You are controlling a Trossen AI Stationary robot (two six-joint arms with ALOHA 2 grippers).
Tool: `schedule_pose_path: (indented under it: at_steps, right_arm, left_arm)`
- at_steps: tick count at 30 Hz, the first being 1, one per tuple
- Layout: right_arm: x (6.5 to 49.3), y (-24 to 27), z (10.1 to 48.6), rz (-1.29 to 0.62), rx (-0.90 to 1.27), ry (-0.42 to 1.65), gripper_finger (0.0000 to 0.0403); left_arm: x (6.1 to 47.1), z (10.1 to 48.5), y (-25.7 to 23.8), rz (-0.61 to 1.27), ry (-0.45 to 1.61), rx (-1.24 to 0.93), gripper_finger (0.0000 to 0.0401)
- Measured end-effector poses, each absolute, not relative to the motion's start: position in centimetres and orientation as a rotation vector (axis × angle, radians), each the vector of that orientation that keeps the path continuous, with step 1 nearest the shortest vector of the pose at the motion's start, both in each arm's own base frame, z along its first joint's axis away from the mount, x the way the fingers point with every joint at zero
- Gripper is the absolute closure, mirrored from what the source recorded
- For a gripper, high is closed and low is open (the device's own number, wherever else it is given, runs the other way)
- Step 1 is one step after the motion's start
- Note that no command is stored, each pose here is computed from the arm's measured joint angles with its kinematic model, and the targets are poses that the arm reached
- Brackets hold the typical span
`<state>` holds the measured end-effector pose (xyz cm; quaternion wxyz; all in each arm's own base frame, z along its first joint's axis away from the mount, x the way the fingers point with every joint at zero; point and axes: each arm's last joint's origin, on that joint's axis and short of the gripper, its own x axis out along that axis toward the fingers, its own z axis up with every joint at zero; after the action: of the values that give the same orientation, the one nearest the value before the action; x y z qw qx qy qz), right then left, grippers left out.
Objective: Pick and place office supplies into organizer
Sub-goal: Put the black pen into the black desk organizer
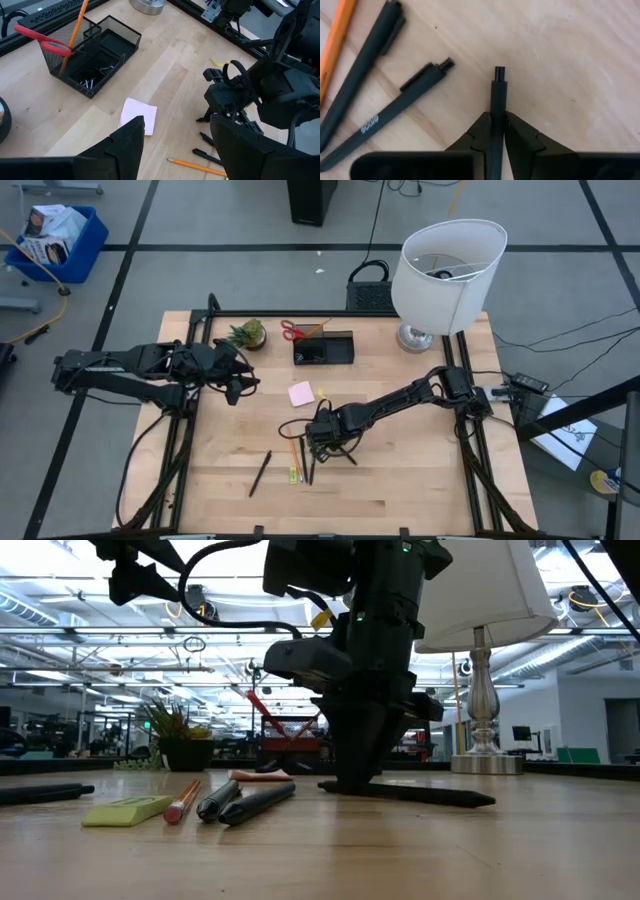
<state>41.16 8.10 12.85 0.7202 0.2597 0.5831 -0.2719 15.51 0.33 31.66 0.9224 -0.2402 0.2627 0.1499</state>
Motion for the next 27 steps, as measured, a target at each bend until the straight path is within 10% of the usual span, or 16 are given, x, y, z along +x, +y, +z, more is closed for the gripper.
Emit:
schedule_pose_path:
  at_steps: [27]
  right_arm:
    - [43.4, 1.2, 18.7, -0.733, 0.542, 0.802, 0.0369]
  left_arm:
    - [15.5, 31.6, 0.3, 0.308, 0.543, -0.491, 0.0169]
